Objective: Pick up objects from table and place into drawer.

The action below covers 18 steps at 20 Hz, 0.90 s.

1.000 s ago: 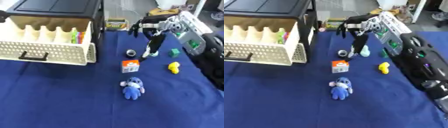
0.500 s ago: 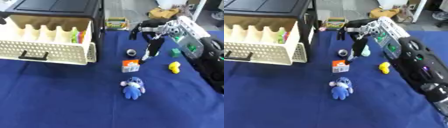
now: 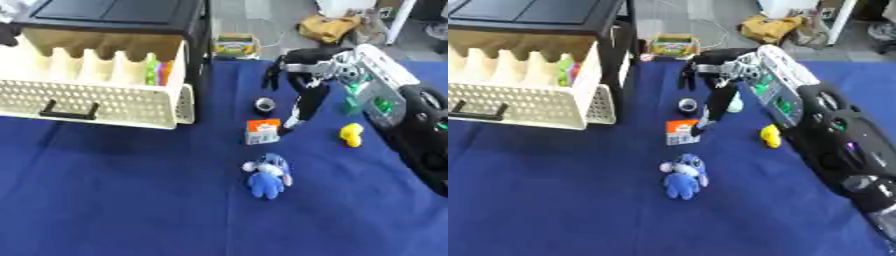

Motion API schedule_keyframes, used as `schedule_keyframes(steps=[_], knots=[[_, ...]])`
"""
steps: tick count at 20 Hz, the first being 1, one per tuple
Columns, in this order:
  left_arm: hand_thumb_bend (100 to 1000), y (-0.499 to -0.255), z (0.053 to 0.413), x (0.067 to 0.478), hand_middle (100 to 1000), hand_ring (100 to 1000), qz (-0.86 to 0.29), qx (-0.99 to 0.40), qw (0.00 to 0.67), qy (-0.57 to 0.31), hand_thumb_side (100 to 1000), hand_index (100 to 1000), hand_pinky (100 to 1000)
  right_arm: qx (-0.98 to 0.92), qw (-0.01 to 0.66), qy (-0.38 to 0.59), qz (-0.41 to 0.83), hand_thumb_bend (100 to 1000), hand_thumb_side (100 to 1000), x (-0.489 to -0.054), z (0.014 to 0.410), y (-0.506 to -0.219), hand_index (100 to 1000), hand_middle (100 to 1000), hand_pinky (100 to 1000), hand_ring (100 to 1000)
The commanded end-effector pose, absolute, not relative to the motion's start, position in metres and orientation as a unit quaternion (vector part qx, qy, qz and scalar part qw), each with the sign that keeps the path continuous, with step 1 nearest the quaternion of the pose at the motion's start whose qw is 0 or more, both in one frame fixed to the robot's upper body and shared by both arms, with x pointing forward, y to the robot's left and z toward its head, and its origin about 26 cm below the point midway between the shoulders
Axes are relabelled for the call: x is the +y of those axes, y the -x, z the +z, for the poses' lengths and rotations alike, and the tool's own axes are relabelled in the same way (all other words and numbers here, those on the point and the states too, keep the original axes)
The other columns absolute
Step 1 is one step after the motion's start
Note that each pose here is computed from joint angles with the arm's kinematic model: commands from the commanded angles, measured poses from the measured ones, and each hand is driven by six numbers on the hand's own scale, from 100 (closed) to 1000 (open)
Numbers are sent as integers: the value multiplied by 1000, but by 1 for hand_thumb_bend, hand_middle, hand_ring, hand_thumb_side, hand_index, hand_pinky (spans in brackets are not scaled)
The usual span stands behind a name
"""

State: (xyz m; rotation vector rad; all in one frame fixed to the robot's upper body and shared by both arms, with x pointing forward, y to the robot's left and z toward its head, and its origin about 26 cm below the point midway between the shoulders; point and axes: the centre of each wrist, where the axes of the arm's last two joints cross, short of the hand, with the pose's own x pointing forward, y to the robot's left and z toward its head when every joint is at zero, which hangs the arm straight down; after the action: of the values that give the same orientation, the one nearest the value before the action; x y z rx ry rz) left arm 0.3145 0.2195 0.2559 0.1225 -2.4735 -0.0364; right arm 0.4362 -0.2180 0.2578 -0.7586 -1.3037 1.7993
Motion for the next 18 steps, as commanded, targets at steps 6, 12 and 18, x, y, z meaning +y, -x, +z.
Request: schedule_keyframes(steps=[6, 12, 18], knots=[[100, -312, 261, 219, 495, 396, -16, -948, 316, -41, 1000, 826, 572, -519, 391, 314, 692, 683, 287, -222, 260, -439, 785, 625, 100, 327], [100, -312, 261, 219, 495, 393, -14, -948, 317, -39, 1000, 826, 563, -518, 393, 319, 689, 680, 280, -223, 254, -443, 786, 623, 100, 320], [100, -312, 260, 219, 495, 389, -13, -947, 319, -37, 1000, 826, 558, -518, 393, 328, 685, 679, 277, -223, 247, -446, 794, 616, 100, 310]])
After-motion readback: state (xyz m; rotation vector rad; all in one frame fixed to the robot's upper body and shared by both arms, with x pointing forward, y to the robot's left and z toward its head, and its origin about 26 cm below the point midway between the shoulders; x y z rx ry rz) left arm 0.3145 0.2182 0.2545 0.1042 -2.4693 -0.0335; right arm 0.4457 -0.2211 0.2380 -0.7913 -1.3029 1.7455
